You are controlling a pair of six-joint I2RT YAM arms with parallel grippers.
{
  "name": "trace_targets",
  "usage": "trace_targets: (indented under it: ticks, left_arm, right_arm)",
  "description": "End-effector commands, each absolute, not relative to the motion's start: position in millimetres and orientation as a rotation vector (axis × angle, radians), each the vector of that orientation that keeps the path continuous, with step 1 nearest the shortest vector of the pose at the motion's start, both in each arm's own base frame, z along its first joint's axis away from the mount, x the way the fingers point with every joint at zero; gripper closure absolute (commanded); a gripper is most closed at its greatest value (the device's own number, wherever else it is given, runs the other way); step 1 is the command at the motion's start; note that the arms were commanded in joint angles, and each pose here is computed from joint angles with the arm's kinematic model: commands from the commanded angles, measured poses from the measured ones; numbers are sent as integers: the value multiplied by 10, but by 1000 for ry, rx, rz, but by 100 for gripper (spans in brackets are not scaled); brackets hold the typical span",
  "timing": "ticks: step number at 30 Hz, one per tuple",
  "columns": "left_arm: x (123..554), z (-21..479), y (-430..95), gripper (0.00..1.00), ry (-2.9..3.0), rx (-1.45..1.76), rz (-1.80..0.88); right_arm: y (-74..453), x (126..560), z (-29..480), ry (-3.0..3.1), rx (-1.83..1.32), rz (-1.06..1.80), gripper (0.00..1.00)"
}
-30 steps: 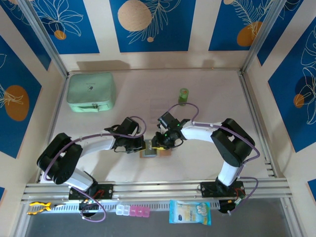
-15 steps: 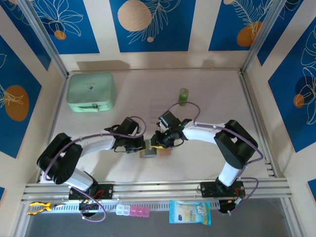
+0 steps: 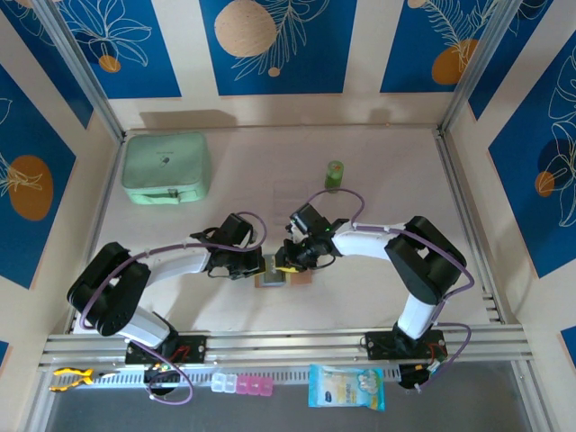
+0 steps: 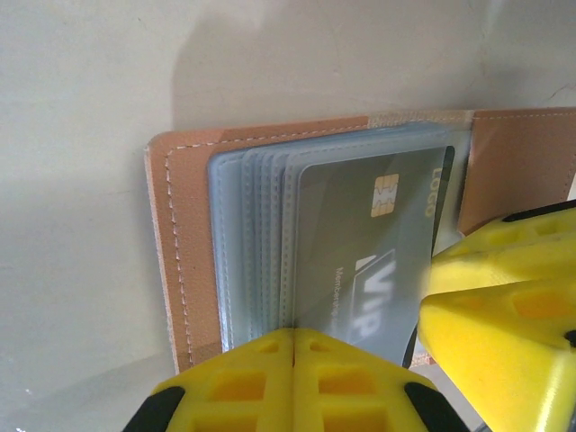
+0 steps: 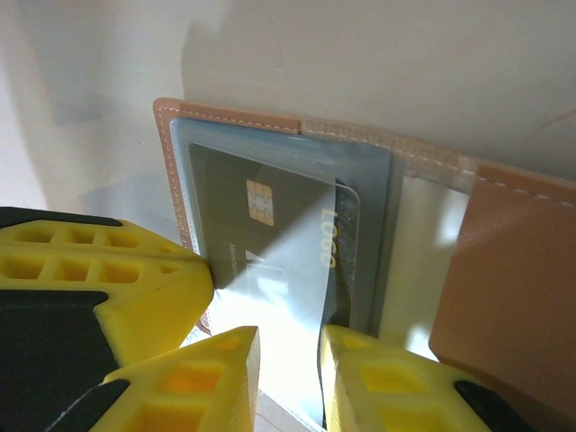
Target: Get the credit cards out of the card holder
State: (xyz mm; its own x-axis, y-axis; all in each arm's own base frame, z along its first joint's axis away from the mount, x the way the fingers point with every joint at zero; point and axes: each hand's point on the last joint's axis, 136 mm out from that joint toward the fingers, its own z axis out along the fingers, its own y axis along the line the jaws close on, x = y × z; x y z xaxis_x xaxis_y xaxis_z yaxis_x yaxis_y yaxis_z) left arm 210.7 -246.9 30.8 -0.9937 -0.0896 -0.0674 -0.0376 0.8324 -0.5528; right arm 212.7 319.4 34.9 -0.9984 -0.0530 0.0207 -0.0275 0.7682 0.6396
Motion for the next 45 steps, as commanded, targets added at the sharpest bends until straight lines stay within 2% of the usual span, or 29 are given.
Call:
trace_targets:
  ticks: [1, 11, 16, 21, 33, 45]
  left_arm:
    - [2047, 217, -2356, 100, 2965, -111, -778]
    - [2050, 222, -2360, 100, 2963, -112, -781]
    - [2042, 221, -2359, 99, 2964, -112, -780]
    - [2040, 225, -2353, 99, 2965, -114, -780]
    - [2063, 272, -2367, 99, 2952, -109, -788]
    - [2157, 612, -2545, 99, 2889, -36, -879]
  right_arm:
    - [3209, 2065, 279, -2862, 50, -1076, 75]
    - [3182, 2057, 255, -2851, 38, -1092, 76]
    - [3020, 2059, 145, -2912, 1, -922, 76]
    - [2970, 2081, 204, -2950, 9, -901, 76]
    - [3005, 2104, 408, -2963, 46, -976, 75]
    - [2890, 2160, 514, -2971, -8, -1055, 72]
